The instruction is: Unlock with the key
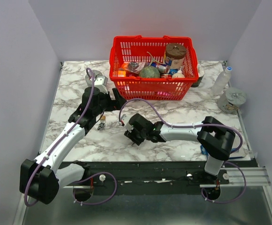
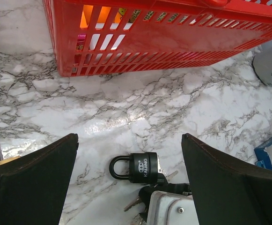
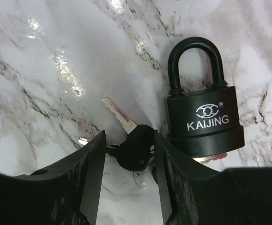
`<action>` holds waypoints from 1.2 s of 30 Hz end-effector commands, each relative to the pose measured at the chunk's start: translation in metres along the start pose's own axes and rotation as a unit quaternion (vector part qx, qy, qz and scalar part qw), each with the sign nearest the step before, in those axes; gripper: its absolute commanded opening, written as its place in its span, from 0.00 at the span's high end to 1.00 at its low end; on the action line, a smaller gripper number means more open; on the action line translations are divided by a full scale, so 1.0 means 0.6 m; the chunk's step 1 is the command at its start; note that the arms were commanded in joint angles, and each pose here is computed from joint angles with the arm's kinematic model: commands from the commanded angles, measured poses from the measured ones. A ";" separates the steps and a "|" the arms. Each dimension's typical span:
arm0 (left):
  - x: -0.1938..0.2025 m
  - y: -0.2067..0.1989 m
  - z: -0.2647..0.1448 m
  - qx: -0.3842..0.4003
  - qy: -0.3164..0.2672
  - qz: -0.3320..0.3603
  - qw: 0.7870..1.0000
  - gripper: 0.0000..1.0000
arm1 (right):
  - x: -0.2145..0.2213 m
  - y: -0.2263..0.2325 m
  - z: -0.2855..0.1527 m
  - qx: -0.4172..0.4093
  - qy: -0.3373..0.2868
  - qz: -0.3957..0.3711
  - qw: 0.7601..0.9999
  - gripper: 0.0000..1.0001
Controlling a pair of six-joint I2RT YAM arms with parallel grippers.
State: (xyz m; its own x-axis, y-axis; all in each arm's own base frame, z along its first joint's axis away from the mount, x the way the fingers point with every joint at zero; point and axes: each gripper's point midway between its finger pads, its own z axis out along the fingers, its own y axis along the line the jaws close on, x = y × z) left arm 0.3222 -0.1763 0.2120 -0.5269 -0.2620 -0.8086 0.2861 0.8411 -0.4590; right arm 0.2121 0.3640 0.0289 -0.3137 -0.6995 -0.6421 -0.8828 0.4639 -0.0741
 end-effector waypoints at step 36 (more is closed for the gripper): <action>-0.014 -0.053 -0.007 0.089 -0.005 0.009 0.996 0.01 | 0.037 -0.024 -0.038 0.060 0.005 0.090 0.994 0.99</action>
State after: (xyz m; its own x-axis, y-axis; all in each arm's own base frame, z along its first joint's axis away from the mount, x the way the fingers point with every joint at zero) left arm 0.3179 -0.1850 0.2160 -0.5395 -0.2547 -0.8025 0.3352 0.8094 -0.4822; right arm 0.2213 0.3402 0.0375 -0.4061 -0.6311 -0.6609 -0.7814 0.6148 -0.1069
